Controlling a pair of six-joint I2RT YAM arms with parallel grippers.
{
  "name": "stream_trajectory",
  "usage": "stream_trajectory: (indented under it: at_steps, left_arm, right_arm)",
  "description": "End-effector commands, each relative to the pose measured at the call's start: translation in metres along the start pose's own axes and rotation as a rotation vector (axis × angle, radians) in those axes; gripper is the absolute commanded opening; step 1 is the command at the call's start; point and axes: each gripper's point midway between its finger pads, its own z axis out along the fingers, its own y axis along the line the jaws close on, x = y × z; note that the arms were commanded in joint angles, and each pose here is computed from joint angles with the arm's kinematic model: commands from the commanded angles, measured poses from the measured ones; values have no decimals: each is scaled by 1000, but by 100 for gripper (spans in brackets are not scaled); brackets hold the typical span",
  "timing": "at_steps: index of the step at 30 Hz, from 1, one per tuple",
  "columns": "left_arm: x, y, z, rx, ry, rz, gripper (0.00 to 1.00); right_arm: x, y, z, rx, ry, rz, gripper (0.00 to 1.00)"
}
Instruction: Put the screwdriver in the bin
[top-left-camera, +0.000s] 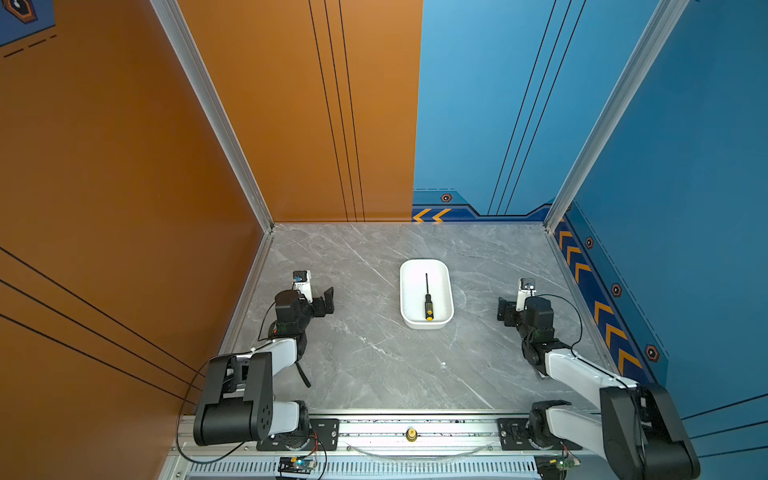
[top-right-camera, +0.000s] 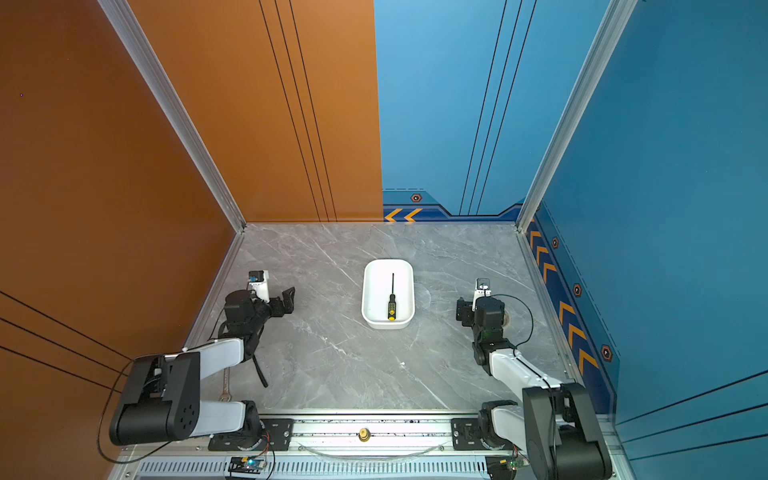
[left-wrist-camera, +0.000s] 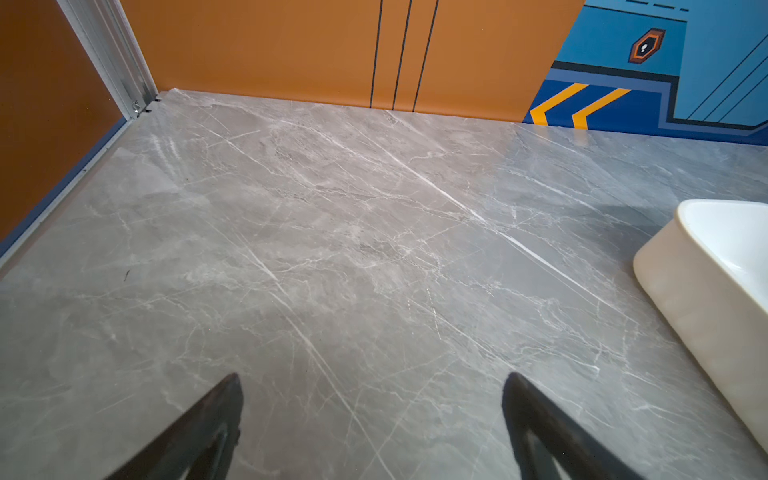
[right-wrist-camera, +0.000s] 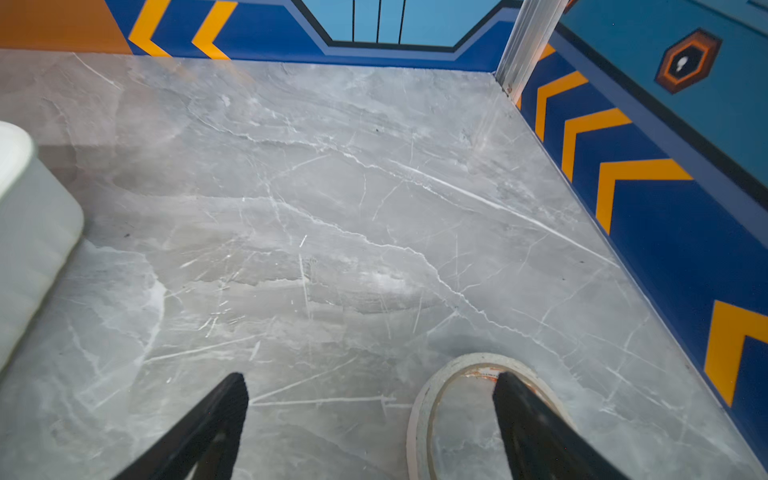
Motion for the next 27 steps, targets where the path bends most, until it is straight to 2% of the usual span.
stream_trajectory:
  at_steps: [1, 3, 14, 27]
  left_arm:
    - [-13, 9, 2, -35, -89, 21, 98]
    - [-7, 11, 4, -41, -83, 18, 98]
    - [6, 2, 15, -5, -100, 60, 98]
    - [8, 2, 18, -17, -70, 65, 98]
  right_arm:
    - [-40, 5, 3, -35, -185, 52, 90]
    - [-46, 6, 5, -40, -216, 45, 90]
    - [-27, 8, 30, -32, -219, 39, 90]
    - [-24, 0, 44, -41, -134, 89, 94]
